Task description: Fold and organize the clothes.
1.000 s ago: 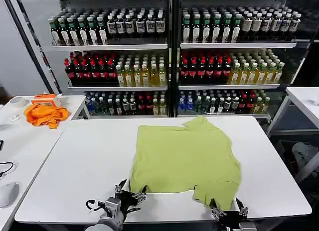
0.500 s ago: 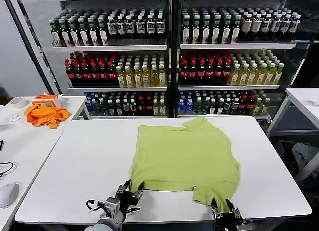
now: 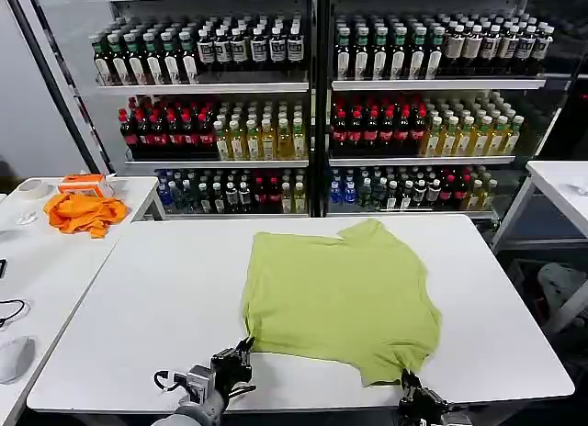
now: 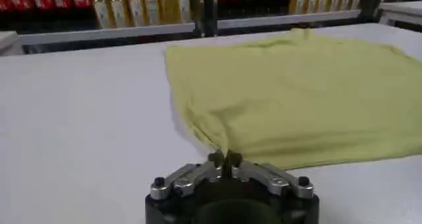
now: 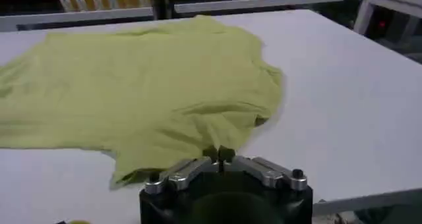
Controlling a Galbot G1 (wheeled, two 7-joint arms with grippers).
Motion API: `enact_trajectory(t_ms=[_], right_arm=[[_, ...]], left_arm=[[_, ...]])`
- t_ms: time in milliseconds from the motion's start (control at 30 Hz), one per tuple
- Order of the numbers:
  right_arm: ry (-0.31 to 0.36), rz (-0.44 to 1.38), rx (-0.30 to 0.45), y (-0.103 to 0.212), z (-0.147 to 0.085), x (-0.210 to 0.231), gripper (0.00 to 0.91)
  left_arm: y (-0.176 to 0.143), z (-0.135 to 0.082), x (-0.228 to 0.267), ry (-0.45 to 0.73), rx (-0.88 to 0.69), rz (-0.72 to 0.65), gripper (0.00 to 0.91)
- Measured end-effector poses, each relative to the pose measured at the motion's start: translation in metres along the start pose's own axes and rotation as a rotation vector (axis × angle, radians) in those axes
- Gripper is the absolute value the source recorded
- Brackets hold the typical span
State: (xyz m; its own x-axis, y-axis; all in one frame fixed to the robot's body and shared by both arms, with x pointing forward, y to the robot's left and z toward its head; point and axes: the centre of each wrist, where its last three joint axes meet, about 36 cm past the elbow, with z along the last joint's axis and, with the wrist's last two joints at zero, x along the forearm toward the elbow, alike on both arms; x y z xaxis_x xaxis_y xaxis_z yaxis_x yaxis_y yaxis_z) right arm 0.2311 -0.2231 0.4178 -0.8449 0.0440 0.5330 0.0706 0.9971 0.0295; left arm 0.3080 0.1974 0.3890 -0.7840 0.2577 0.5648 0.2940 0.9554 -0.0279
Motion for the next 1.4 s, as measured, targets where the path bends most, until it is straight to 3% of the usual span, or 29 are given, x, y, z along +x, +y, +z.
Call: enact_trajectory(t_ms=[600, 1400], right_arm=[[-0.135, 0.001, 0.023, -0.016, -0.043, 0.015, 0.0], [-0.219, -0.018, 0.146, -0.032, -0.076, -0.072, 0.0]], left_arm=[[0.0, -0.027, 0.038, -0.122, 0.075, 0.045, 0.02], [0.004, -0.043, -0.015, -0.19, 0.052, 0.044, 0.02]])
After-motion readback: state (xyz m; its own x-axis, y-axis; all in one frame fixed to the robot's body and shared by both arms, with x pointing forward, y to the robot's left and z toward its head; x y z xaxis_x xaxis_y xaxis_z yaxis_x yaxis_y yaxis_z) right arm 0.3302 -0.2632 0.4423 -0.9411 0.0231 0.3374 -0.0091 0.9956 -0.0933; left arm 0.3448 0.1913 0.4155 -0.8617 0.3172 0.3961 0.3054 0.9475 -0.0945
